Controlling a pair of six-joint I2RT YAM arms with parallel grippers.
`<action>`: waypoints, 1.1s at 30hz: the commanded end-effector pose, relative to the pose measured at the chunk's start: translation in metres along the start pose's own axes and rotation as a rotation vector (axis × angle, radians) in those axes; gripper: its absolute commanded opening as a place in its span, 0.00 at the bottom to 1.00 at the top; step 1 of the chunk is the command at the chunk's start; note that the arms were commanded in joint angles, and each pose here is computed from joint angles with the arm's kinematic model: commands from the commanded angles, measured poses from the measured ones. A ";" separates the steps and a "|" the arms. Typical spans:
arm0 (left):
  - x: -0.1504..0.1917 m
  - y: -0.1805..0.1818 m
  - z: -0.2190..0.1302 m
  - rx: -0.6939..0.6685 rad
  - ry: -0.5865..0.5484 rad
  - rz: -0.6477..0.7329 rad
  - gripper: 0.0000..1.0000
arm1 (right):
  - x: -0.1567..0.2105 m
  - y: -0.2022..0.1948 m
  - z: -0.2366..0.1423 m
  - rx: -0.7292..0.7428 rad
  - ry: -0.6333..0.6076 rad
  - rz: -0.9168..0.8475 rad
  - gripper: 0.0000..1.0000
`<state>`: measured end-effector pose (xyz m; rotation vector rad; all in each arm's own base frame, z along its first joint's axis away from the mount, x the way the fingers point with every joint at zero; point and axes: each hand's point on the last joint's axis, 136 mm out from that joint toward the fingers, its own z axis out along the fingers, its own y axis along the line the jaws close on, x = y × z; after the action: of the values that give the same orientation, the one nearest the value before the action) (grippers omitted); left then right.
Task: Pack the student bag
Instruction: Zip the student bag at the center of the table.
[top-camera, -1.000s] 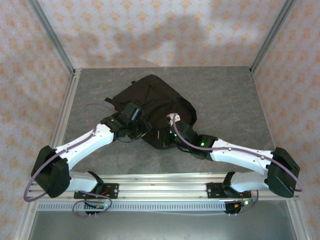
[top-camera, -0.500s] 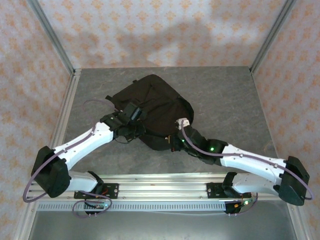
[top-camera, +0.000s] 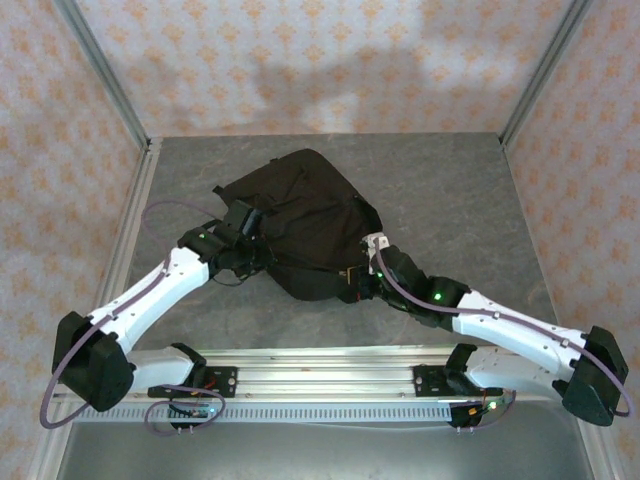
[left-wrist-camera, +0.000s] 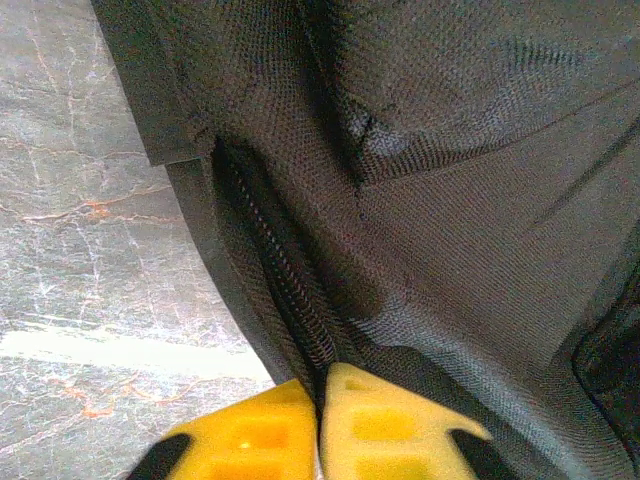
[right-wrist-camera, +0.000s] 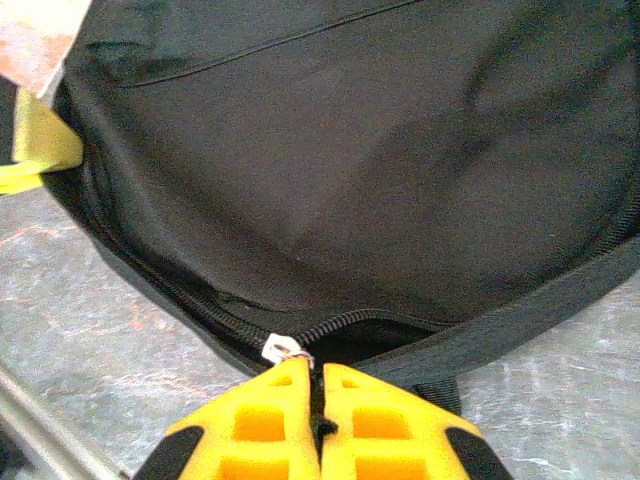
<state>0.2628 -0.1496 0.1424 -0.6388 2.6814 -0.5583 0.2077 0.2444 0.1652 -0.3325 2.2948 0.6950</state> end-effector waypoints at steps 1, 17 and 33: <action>0.005 0.002 -0.018 0.007 -0.031 -0.014 0.23 | -0.001 0.011 -0.007 -0.084 0.001 0.044 0.00; 0.054 -0.052 0.012 0.085 0.120 0.008 0.50 | -0.011 0.034 0.005 -0.184 -0.018 0.155 0.00; 0.053 -0.034 0.034 -0.048 0.133 0.096 0.08 | 0.010 0.025 0.009 -0.137 0.052 0.101 0.00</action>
<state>0.2423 -0.2222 0.1162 -0.5447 2.8318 -0.6197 0.1976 0.2672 0.1585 -0.2593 2.3473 0.9112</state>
